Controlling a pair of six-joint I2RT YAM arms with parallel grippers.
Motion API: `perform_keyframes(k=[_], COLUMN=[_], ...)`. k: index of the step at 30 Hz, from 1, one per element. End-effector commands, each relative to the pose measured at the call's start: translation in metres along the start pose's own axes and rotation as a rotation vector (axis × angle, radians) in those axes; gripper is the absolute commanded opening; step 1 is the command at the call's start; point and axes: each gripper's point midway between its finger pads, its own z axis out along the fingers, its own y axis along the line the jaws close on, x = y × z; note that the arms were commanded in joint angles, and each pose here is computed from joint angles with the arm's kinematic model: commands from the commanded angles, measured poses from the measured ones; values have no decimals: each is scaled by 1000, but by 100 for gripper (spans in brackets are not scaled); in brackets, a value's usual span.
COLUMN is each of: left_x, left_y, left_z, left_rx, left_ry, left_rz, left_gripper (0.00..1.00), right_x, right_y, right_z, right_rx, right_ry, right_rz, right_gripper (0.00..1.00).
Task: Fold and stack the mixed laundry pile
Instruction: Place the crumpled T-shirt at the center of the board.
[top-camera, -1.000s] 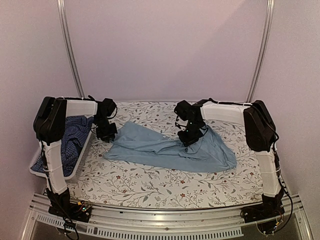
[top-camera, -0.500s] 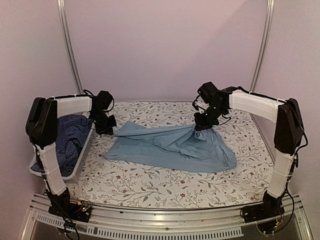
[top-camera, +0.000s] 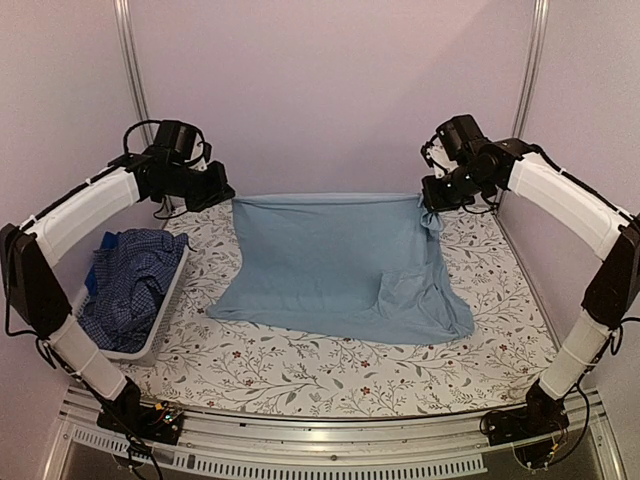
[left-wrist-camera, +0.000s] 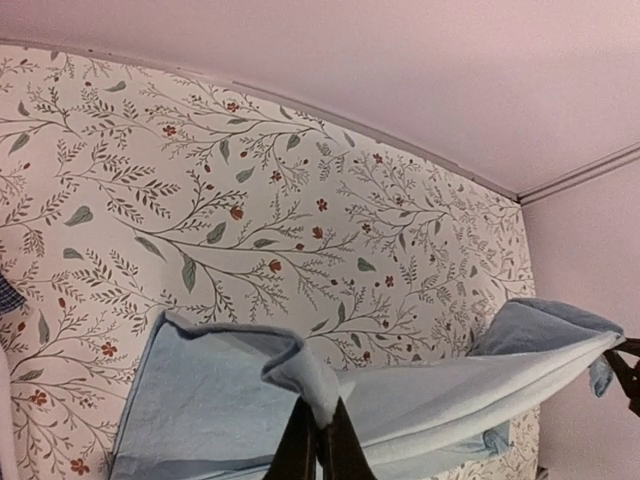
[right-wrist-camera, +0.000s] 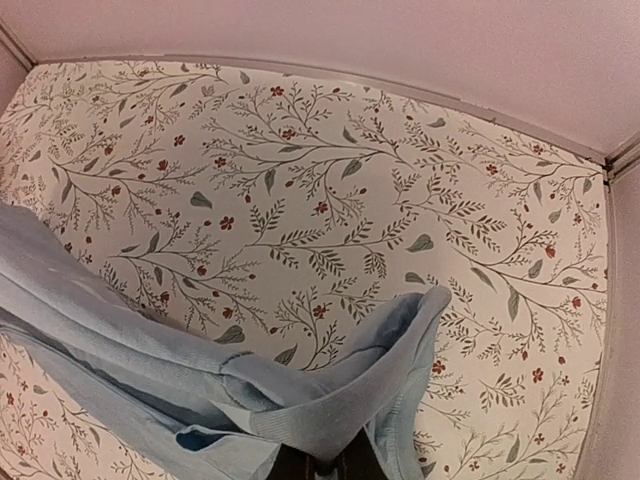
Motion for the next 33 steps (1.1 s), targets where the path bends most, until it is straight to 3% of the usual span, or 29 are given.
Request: perform_keyframes(k=[1,6,10,11,12,13,15,17,20,22,28,33], left_x=[-44,-83,-117,-121,-127,-133,-143,-148,-147,-138,-77,-27], left_y=[-19,-12,16,24,30,36,53,70,82,87,93,91], left_z=[-4,57,127,144,155,166,181,183,167,152,120,102], left_rx=[11,-44,-119,-130,-131,-125,-111,-101,-147,-179,-158,-77], left_ry=[-133,-162,-171,-172,-180,-187,-184,-163,-157,-134,14,109], left_rz=[21,67,57,49,36,16,-54,-110,-74,-36,28,23], left_gripper=[0,0,0,0,0,7,44,66,85,93,92,89], right_x=[-50,-103,-127,-124,-126,-130,-129,-119,-94,-70,-12,14], right_y=[-41,-53,-66,-67,-68,-70,-78,-89,-113,-121,-101,-82], right_z=[-13,30,94,117,131,136,152,158,151,144,125,139], right_rx=[172,185,201,208,212,222,222,201,120,17,-219,-331], right_ry=[-122,-182,-190,-182,-189,-203,-190,-152,-78,-23,80,164], right_rz=[-6,-24,-17,-21,-22,-18,-1,44,155,233,284,289], right_gripper=[0,0,0,5,22,44,84,97,99,97,82,69])
